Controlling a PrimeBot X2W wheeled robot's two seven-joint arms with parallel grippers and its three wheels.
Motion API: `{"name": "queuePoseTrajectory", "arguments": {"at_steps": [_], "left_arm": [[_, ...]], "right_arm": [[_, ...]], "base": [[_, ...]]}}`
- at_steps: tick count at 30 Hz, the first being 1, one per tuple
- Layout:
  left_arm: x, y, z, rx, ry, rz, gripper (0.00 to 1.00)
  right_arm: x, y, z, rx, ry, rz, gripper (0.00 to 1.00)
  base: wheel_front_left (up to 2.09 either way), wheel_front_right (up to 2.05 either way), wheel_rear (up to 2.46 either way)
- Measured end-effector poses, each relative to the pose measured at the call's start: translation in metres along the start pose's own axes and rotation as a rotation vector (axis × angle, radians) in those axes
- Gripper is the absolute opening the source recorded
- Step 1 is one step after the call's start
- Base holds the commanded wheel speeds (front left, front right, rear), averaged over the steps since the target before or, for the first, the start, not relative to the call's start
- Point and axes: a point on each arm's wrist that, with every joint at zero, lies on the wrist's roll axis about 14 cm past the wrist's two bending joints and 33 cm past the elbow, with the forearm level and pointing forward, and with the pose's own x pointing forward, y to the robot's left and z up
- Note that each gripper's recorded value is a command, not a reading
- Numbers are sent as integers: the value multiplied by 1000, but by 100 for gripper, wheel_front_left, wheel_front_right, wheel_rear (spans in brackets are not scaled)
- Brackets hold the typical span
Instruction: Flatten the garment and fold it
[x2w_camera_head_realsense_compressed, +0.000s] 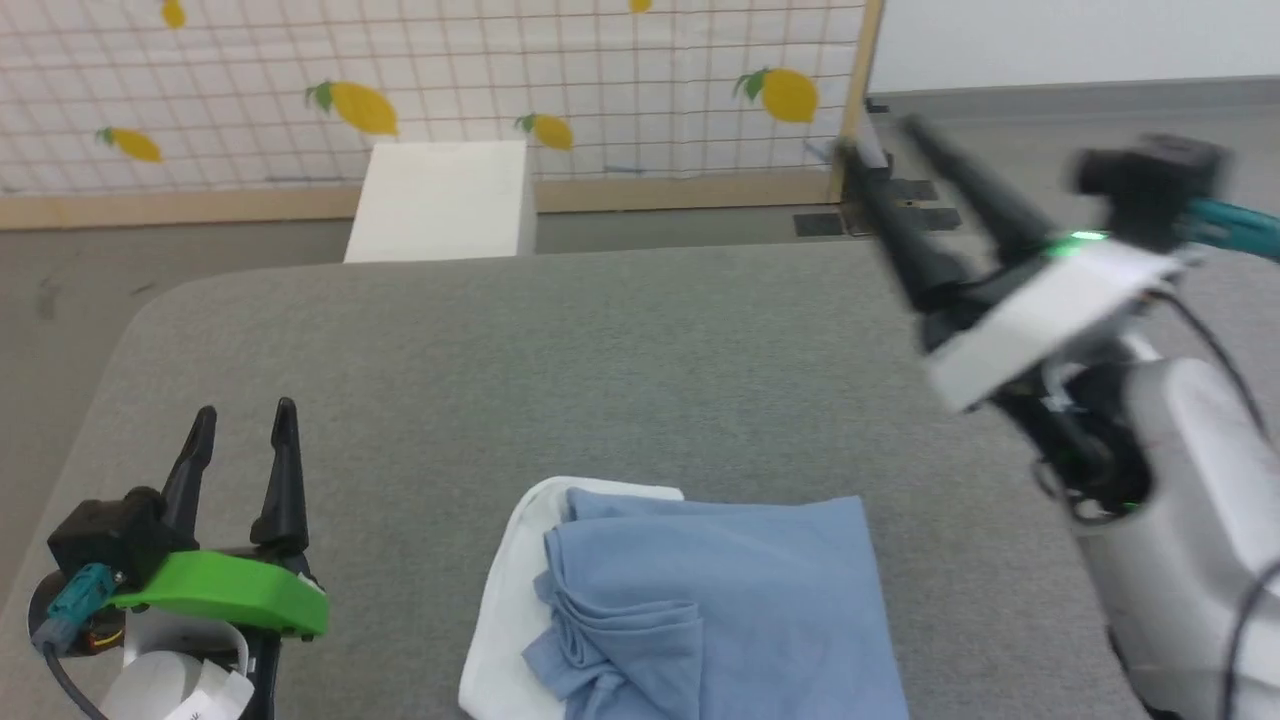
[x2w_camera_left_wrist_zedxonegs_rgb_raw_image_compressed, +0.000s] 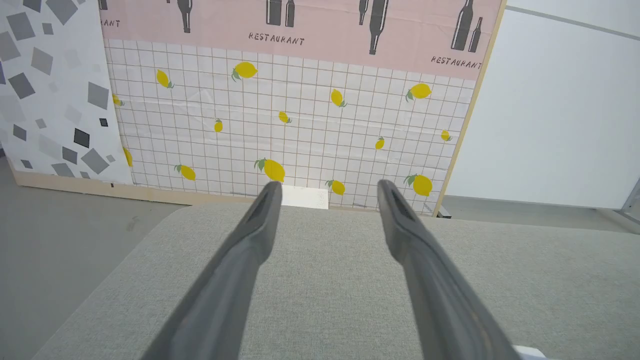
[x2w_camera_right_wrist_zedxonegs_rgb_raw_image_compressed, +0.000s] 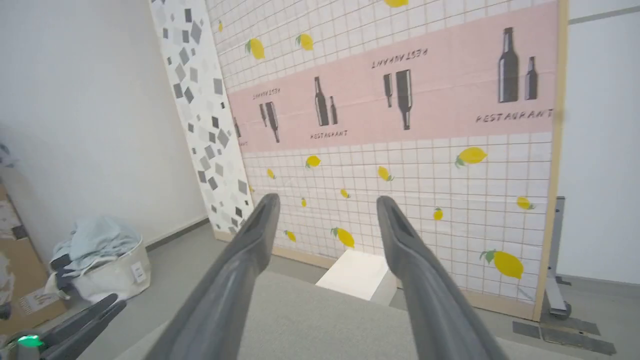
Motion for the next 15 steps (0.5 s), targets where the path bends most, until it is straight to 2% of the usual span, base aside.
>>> {"name": "queuePoseTrajectory", "arguments": {"at_steps": [5,8,11,15], "left_arm": [[5,-11,0,13,-5,-30,100],[6,-13,-2,17,-1,-35,100],[6,-12,-5,21,8,-26,100],[5,-8,-10,26,22,-10,100]], "right_arm": [[-41,-56,30,-98,-174,-191,100],[-69,-84,34,-154,-229,-303,100],[-94,-104,26,-182,-240,-403,100],[-120,-118,-2,-184,-185,-499,100]], "base": [[0,0,0],[0,0,0],[0,0,0],[0,0,0]]}}
